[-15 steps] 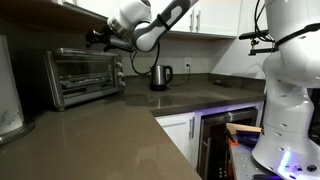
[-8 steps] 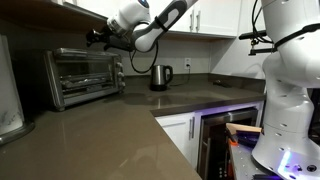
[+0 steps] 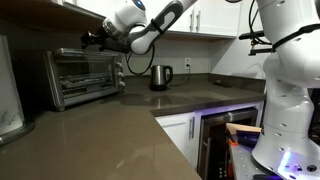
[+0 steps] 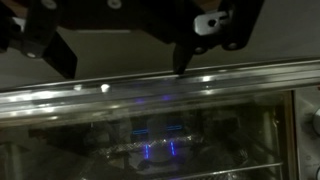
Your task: Open the door of the oven
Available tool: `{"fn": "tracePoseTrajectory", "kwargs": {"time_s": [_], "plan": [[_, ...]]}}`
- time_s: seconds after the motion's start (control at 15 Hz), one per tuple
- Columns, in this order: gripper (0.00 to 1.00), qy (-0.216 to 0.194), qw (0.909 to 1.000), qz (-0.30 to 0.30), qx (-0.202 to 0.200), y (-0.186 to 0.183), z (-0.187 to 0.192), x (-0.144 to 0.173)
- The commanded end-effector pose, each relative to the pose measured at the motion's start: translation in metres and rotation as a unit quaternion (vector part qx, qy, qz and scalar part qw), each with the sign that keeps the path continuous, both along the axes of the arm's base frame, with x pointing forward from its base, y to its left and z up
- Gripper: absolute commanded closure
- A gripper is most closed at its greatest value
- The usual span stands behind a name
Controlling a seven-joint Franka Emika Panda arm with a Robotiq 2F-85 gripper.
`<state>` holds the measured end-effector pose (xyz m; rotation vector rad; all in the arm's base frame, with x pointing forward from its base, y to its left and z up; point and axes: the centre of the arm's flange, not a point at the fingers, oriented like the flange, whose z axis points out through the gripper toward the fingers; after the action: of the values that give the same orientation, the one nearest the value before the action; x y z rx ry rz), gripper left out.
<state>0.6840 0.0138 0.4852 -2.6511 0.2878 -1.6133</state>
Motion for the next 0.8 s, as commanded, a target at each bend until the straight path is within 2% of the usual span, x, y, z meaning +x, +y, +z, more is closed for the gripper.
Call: {"fn": "tracePoseTrajectory", "kwargs": {"time_s": [0.0, 0.4, 0.73], "plan": [[0.0, 0.046, 0.9985, 0.017, -0.021, 0.011, -0.001, -0.002], [0.0, 0.107, 0.9929, 0.03, -0.041, 0.029, -0.011, -0.009], [0.0, 0.133, 0.9892, 0.033, -0.05, 0.033, -0.007, -0.014]]}}
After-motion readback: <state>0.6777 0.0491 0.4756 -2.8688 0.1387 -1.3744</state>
